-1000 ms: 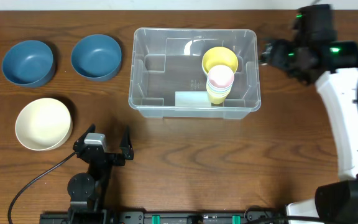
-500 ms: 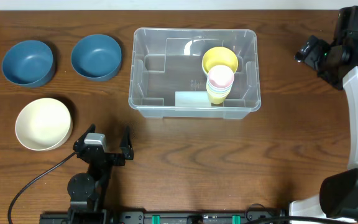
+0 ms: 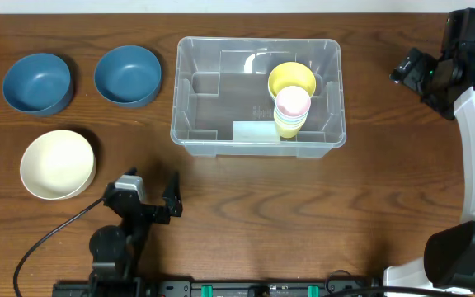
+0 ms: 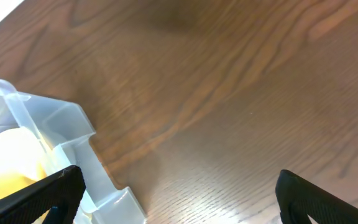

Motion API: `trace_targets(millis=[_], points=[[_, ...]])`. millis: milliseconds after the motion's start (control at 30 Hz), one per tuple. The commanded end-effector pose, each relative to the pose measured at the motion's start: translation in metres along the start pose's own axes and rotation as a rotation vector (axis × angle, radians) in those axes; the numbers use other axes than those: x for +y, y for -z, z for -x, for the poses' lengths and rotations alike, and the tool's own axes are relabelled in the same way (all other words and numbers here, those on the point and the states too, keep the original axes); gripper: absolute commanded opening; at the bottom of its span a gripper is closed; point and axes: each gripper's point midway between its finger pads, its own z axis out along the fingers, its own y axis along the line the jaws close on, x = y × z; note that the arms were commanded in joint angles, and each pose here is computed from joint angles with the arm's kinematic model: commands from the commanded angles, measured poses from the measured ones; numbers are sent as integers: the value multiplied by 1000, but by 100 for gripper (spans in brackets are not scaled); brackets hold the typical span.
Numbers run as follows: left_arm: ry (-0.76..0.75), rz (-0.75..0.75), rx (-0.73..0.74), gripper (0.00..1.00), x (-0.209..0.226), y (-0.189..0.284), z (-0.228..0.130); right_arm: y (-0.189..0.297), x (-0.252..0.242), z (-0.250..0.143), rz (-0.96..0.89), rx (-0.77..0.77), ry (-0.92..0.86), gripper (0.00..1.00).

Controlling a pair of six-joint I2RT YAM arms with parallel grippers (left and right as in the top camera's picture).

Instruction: Pack container

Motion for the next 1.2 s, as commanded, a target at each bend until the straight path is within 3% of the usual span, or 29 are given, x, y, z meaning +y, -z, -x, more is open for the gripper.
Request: trace_targets(millis=[0,100,300,533,767,900,967,1067,1167], points=[[71,-15,65,98,-6,4,1,0,-16,10,-40,-20,-38,99],[79,10,105,98,-9,10,22,-1,-25,13,-23,-5,-74,99],[80,90,181,98,-17,21,98,-1,-32,14,-21,7,-95,99],[-36,152,474,98,-22,25,146,-1,-31,14,-20,7,-93,99],[56,-75,587,98,-65,8,160,-1,-31,14,-20,7,-93,99],[54,-89,559,98,-64,-14,167,-1,-31,14,-20,7,-93,99],[134,-6,548,99,-51,-28,168,-1,-31,14,-20,7,-93,99],[375,314,513,94,0,-47,163,-1,-31,14,-20,7,-93,99],[496,488,490,94,32,-65,153,-1,-31,14,-20,7,-93,99]])
